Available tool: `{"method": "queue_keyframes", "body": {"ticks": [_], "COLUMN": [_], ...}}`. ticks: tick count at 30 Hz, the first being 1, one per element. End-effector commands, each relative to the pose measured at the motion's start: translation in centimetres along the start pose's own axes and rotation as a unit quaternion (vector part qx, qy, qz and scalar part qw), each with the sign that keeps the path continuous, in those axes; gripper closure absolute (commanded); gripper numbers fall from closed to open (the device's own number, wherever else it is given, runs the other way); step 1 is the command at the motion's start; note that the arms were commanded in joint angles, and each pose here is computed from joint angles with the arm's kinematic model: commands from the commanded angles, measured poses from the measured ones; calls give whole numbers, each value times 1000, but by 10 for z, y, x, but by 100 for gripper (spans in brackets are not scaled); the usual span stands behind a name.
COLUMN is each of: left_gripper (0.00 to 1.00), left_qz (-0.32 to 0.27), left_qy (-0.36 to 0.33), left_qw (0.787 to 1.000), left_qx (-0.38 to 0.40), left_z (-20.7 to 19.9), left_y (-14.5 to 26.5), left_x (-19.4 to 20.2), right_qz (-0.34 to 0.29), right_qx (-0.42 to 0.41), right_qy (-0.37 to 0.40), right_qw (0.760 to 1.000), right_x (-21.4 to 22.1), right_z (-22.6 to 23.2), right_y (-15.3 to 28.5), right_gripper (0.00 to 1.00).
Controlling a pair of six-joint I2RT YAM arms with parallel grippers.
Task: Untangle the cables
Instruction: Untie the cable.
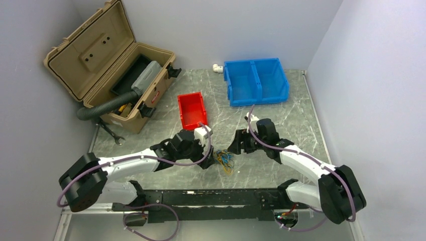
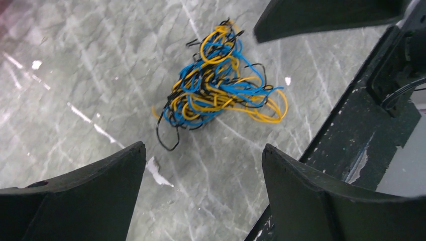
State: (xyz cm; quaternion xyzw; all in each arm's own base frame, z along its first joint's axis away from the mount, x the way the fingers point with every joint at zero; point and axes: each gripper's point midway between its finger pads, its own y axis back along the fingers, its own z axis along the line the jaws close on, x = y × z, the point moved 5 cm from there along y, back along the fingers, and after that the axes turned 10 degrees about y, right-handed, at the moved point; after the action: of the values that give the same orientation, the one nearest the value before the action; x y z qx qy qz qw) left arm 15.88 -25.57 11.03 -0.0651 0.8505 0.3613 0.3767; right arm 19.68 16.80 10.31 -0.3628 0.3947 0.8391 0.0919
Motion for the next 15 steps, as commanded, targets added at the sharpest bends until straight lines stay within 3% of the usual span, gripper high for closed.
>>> {"method": "queue_keyframes", "body": {"ticks": [1,8,15], "left_gripper": [13,21,21], "left_qz": [-41,-4,-14], "left_qy": [-29,-62,-86], "left_qw": [997,997,996], "left_qx": [62,42,36], "left_z": [-23,-15,-5], "left_y": [-9,-26,-28], "left_x": [-28,-24,-27], "right_qz": [-17,20,38], "right_qx": [-38,-46,-33], "right_qy": [18,17,-9], "right_qw": [999,999,999], "right_x": [-3,18,34], "right_z": [13,23,26], "right_y": [-10,-29,-45], "right_gripper": [28,35,40]}}
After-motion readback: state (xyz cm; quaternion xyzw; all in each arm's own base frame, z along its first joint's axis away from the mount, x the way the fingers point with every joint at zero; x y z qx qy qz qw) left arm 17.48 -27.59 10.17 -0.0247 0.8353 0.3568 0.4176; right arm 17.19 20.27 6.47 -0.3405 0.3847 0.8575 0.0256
